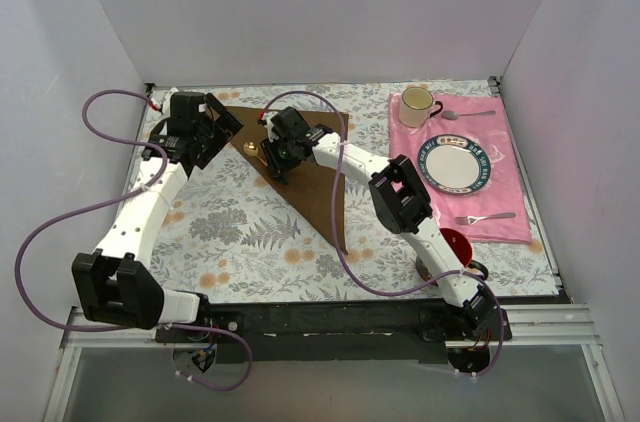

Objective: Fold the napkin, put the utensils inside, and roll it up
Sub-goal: Place the utensil onto the napkin, then fold the napkin

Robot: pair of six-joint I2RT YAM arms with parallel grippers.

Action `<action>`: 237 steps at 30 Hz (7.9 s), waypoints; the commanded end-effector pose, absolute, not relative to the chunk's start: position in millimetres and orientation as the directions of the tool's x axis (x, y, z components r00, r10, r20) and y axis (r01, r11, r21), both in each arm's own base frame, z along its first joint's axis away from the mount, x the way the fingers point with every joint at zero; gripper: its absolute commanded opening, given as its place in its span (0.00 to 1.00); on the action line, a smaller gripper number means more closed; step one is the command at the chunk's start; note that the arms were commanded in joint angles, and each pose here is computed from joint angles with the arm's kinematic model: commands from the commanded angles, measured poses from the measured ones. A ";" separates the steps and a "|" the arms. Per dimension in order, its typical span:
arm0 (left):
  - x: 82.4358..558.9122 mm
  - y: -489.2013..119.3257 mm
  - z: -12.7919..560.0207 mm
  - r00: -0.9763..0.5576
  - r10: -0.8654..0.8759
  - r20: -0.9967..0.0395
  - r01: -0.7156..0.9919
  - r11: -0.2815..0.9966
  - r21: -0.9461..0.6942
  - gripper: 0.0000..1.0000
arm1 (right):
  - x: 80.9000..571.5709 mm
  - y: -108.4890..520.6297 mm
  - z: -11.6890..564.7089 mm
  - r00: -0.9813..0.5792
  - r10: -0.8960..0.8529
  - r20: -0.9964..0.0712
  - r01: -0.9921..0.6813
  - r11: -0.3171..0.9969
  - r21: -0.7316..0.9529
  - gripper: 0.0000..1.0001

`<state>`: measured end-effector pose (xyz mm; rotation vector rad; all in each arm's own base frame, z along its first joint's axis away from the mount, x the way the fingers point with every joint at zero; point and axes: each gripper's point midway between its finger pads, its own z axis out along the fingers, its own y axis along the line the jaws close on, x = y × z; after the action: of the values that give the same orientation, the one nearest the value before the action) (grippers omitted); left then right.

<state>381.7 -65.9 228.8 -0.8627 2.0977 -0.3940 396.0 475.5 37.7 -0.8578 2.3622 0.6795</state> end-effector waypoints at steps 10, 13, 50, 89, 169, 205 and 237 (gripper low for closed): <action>467.7 -48.6 179.1 -0.428 -0.801 -0.419 -0.469 0.593 -0.654 0.93 | 392.4 456.9 201.7 -0.523 -0.317 -0.791 -0.748 0.616 0.247 0.56; 497.9 -10.0 175.0 -0.339 -0.806 -0.485 -0.469 0.592 -0.656 0.86 | 378.0 419.1 223.2 -0.501 -0.320 -0.804 -0.753 0.620 0.223 0.57; 657.4 77.7 50.6 -0.329 -0.807 -0.491 -0.372 0.588 -0.718 0.44 | 326.6 256.8 239.1 -0.505 -0.209 -0.838 -0.680 0.694 0.237 0.63; 547.2 -66.0 154.0 -0.494 -0.756 -0.429 -0.207 0.582 -0.787 0.00 | 284.3 238.0 246.8 -0.578 -0.103 -0.809 -0.619 0.701 0.353 0.73; 402.7 -177.4 127.9 -0.708 -0.670 -0.224 -0.229 0.518 -0.824 0.43 | 313.8 348.8 128.9 -0.790 -0.149 -0.595 -0.555 0.587 0.589 0.53; 575.5 -198.1 45.1 -0.747 -0.585 -0.317 -0.015 0.491 -0.871 0.06 | 374.3 410.5 114.0 -0.814 -0.086 -0.574 -0.552 0.423 0.719 0.26; 627.5 -205.7 53.2 -0.679 -0.592 -0.434 0.037 0.563 -0.826 0.08 | 346.4 344.7 126.8 -0.799 -0.100 -0.592 -0.548 0.527 0.650 0.29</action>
<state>622.8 -208.2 34.8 -0.4667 2.0469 -1.2131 347.8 350.9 97.4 -0.4867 2.3480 1.2542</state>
